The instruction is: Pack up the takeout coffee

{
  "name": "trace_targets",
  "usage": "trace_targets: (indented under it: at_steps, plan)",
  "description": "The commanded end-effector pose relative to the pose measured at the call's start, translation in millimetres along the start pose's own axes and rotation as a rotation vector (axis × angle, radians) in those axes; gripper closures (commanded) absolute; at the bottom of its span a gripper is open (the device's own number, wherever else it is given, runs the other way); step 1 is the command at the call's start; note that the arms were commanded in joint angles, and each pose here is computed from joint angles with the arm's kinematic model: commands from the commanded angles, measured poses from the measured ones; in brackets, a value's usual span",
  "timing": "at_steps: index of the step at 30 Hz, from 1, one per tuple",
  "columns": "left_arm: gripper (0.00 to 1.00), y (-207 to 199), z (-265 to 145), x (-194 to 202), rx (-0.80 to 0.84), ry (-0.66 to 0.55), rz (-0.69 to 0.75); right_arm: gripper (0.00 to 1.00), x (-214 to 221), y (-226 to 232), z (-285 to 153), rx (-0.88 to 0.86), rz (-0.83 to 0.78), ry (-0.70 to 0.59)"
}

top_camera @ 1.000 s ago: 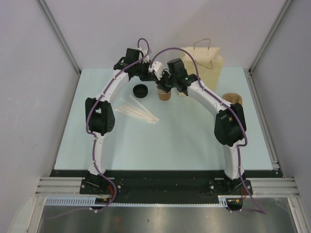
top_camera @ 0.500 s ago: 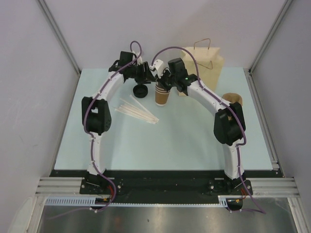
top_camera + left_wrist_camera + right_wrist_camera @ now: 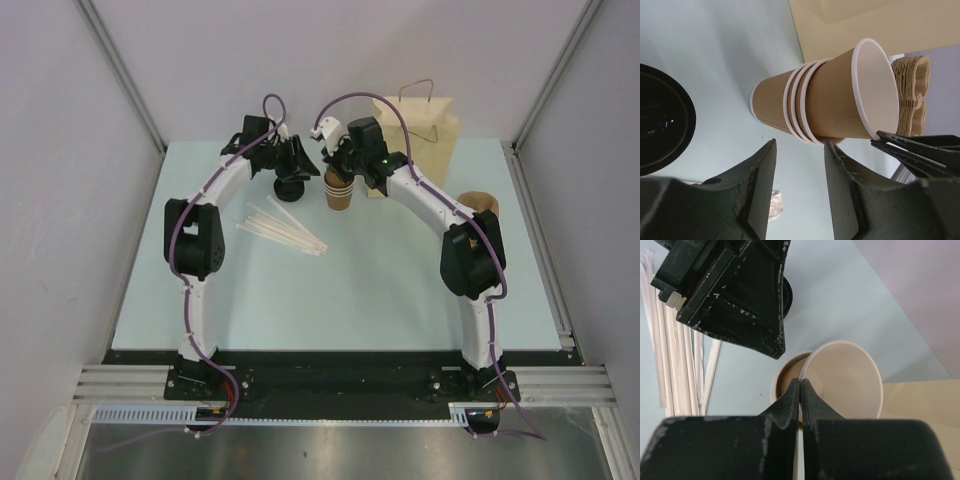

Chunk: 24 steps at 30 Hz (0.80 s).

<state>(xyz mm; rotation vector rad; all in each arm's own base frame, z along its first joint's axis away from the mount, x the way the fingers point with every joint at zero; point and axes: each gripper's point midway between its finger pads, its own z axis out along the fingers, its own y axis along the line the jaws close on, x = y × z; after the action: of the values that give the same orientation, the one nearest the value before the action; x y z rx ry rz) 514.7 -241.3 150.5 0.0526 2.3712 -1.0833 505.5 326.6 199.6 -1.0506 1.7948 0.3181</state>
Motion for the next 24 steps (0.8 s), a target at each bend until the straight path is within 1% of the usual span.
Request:
trace_targets:
  at_steps: [1, 5, 11, 14, 19, 20, 21, 22, 23, 24]
  plan:
    - [0.51, -41, -24, -21, 0.087, -0.07, 0.052, 1.0, -20, -10, 3, 0.05, -0.013, -0.059]
    - [0.47, -42, -29, -22, 0.078, -0.081, 0.071, 1.0, -39, -22, -8, 0.099, -0.046, -0.091]
    - [0.34, -51, -46, -34, 0.071, -0.128, 0.103, 1.0, -76, -34, -38, 0.158, -0.106, -0.146]
    - [0.3, -53, -55, -39, 0.066, -0.144, 0.106, 1.0, -92, -35, -55, 0.166, -0.12, -0.176]
    - [0.22, -55, -73, -48, 0.05, -0.178, 0.121, 1.0, -116, -23, -85, 0.148, -0.145, -0.211]
    - [0.11, -55, -82, -53, 0.044, -0.196, 0.126, 1.0, -120, -22, -91, 0.144, -0.15, -0.216]
    - [0.1, -54, -88, -55, 0.035, -0.205, 0.128, 1.0, -128, -17, -106, 0.135, -0.162, -0.227]
    - [0.01, -54, -93, -58, 0.025, -0.216, 0.144, 1.0, -129, -11, -110, 0.114, -0.172, -0.228]
    - [0.0, -54, -104, -62, 0.014, -0.237, 0.155, 1.0, -132, -5, -117, 0.098, -0.186, -0.23]
    - [0.0, -52, -109, -64, 0.002, -0.244, 0.164, 1.0, -127, 3, -121, 0.07, -0.209, -0.203]
